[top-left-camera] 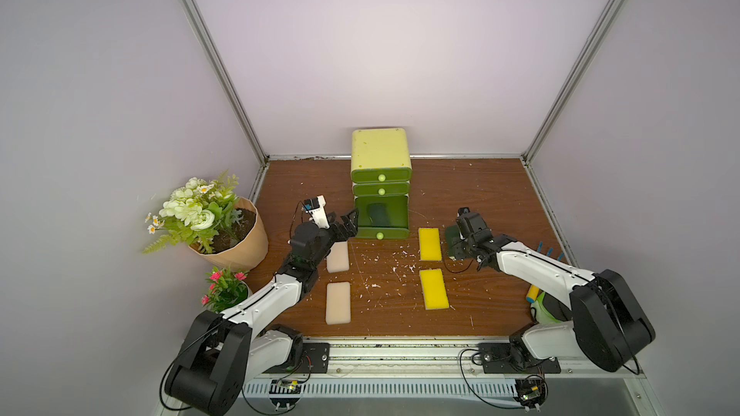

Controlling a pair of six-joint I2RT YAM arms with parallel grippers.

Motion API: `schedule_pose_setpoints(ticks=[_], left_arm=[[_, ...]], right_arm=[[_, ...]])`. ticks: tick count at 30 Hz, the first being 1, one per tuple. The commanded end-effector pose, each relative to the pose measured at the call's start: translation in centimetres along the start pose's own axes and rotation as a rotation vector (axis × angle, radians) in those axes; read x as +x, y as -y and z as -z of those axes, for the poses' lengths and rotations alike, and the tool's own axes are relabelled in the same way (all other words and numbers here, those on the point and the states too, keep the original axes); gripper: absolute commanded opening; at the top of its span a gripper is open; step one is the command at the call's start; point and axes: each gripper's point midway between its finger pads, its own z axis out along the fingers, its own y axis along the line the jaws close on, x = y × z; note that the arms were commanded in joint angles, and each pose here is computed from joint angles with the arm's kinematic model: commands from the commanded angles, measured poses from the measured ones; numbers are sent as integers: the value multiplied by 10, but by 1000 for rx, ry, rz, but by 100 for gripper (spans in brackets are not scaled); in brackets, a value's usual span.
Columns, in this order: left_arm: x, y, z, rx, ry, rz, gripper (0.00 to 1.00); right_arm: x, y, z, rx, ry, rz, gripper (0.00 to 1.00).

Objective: Take the sponge out of the drawer
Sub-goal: Place the sponge at the center of the board.

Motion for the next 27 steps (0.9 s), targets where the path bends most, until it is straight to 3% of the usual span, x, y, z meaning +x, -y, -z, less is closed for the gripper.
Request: schedule_pose_setpoints(ticks=[1,8,12,16,27], left_arm=[[-7,2,-1,17,21,0,100],[-6,2,-1,20,21,0,100],[-6,2,-1,20,21,0,100],[-6,3,-2,28,18,1,100],[2,6,-12,36,-50,-28,100]], right_arm=[[-19,10,2,62,43,2,16],[-24,26,6,155,61,-4,40],[-34,27,16,137,110,-39,49],[-49,13,32,14,183,-90,57],[-76,-34,58,-310,293,-167,68]])
